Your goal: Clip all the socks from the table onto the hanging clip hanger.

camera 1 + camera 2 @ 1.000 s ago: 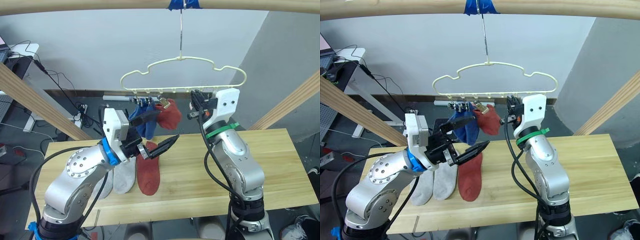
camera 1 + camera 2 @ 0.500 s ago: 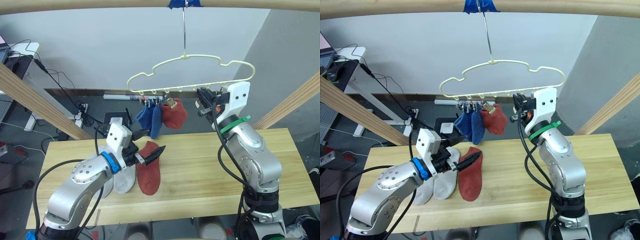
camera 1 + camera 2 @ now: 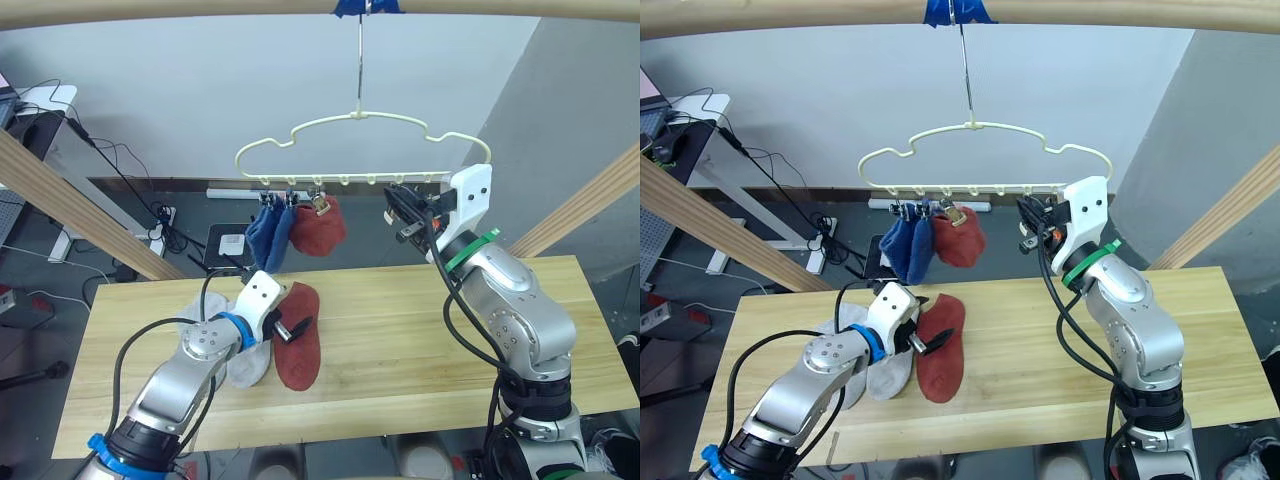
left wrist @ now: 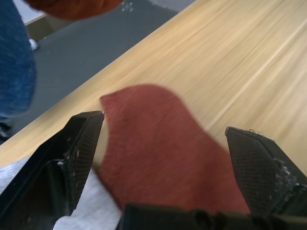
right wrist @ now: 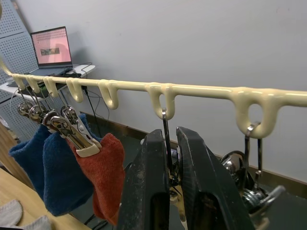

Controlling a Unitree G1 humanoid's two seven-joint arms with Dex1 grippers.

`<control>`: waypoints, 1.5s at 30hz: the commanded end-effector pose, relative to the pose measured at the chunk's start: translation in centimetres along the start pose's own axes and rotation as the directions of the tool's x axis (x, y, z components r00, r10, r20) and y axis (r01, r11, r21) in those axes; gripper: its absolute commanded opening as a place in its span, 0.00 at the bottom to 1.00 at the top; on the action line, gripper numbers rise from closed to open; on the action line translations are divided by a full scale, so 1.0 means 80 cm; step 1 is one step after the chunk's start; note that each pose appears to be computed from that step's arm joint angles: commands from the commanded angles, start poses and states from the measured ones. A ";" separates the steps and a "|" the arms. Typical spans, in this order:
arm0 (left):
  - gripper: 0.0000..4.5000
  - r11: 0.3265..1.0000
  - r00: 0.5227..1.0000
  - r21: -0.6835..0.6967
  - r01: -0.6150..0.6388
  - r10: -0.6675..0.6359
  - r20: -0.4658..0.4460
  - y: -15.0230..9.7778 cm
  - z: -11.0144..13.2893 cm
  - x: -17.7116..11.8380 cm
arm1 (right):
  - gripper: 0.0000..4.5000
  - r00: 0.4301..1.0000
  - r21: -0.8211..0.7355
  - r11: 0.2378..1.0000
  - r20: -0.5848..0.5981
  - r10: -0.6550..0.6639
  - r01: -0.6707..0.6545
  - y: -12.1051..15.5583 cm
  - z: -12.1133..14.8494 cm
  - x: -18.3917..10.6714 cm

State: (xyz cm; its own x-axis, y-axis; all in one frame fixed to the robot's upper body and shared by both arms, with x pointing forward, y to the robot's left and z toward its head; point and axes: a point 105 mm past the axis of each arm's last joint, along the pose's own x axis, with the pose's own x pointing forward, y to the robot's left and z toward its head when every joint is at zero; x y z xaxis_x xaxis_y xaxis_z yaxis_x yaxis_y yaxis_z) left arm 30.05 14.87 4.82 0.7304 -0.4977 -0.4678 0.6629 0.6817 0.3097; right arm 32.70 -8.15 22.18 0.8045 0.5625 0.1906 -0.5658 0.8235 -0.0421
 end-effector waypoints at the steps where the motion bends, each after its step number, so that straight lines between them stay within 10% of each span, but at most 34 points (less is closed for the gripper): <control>1: 1.00 0.998 0.999 0.057 0.011 -0.009 -0.041 -0.001 -0.010 -0.001 | 0.00 1.000 -0.010 1.000 0.025 0.005 -0.005 0.001 0.009 -0.003; 6: 1.00 0.994 0.995 0.096 0.049 -0.039 -0.096 -0.005 -0.025 0.006 | 0.00 1.000 -0.013 1.000 0.028 -0.002 0.002 0.001 0.010 -0.004; 22: 0.02 0.981 0.994 0.164 0.107 -0.104 -0.026 -0.022 -0.017 0.021 | 0.00 1.000 -0.006 1.000 0.026 -0.017 0.017 0.000 0.008 -0.002; 37: 0.01 0.982 0.964 -0.023 0.188 -0.180 0.195 -0.032 0.026 -0.001 | 0.00 0.999 -0.012 1.000 0.022 -0.029 0.029 -0.004 0.004 -0.003; 45: 0.45 0.968 0.959 -0.084 0.238 -0.221 0.177 -0.028 0.020 -0.018 | 0.00 0.999 -0.011 0.999 0.022 -0.035 0.035 -0.005 0.003 -0.004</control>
State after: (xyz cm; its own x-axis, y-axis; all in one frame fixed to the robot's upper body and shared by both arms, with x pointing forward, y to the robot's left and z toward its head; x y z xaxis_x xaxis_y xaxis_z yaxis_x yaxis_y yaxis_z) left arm 27.96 13.41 4.98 0.5864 -0.7024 -0.4035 0.7931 0.5992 0.1097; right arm 32.87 -8.42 22.25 0.8170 0.5415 0.1982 -0.5442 0.8377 -0.0453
